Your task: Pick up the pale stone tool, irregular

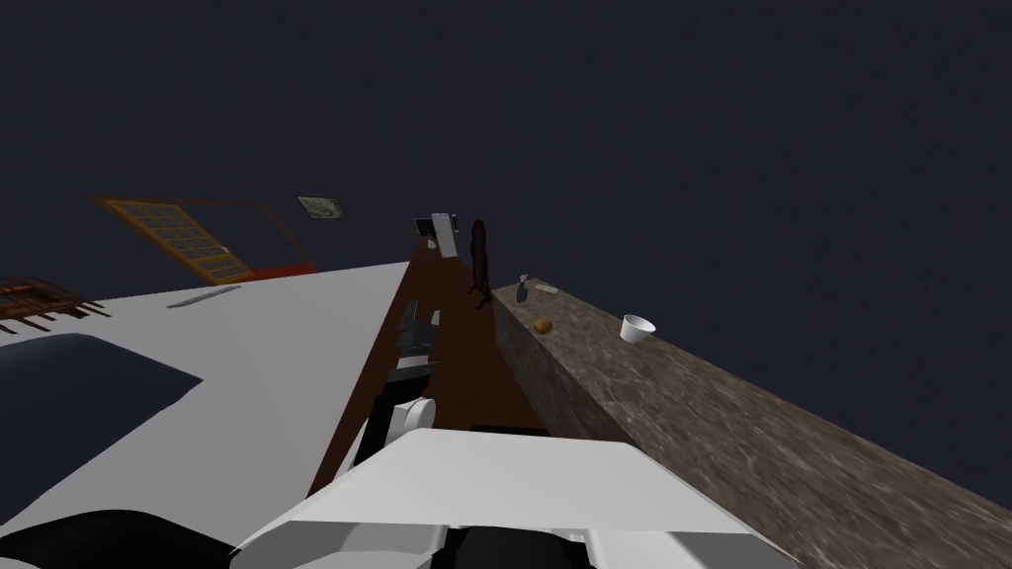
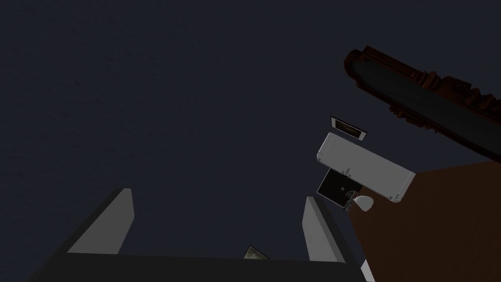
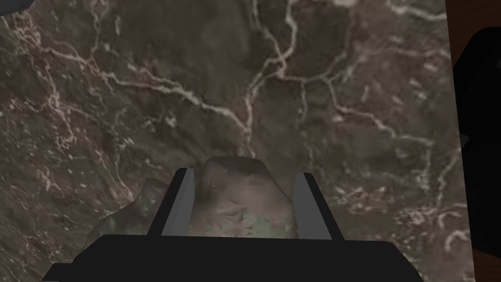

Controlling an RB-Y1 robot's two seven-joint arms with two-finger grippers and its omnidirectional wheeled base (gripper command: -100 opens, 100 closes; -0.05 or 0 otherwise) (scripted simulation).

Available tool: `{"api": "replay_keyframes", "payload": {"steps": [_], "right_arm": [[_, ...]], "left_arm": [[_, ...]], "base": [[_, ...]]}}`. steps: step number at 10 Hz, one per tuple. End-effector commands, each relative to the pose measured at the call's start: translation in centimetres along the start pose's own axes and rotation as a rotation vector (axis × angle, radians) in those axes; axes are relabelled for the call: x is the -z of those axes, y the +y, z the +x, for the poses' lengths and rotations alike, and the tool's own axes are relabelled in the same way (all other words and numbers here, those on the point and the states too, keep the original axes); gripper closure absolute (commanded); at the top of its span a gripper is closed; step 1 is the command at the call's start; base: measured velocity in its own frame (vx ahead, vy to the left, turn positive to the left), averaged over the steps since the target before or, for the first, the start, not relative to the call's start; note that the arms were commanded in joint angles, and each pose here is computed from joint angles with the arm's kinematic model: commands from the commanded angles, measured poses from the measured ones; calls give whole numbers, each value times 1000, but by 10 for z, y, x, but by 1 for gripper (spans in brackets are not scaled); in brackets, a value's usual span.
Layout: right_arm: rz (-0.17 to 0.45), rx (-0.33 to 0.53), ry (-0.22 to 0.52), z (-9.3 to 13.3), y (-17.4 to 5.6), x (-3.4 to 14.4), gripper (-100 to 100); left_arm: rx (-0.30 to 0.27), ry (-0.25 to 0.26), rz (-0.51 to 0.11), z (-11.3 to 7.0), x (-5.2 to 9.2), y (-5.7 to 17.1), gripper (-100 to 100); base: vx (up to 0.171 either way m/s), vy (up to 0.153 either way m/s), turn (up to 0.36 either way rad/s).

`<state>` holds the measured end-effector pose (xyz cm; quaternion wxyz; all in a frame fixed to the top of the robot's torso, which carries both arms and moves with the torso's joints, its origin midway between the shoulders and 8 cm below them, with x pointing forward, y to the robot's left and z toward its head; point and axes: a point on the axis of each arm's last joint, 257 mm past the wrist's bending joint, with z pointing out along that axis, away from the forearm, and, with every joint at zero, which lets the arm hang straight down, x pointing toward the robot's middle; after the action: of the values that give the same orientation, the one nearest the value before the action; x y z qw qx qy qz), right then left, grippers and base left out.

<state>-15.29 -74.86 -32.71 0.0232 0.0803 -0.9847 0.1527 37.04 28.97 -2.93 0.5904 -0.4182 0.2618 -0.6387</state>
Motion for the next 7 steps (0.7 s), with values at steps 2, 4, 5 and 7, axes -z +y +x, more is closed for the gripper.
{"api": "replay_keyframes", "payload": {"steps": [2,4,5,7], "right_arm": [[4,15,3,-5,-9,2,100],[10,14,2,-9,-17,4,100],[6,42,17,-6,-16,4,100],[7,31,13,-5,-15,4,0]], "left_arm": [[0,0,0,0,0,0,0],[0,0,0,0,0,0,0],[0,0,0,0,0,0,0],[0,0,0,0,0,0,0]], "base": [[35,20,-92],[18,10,-71],[27,18,-80],[5,4,-4]]}}
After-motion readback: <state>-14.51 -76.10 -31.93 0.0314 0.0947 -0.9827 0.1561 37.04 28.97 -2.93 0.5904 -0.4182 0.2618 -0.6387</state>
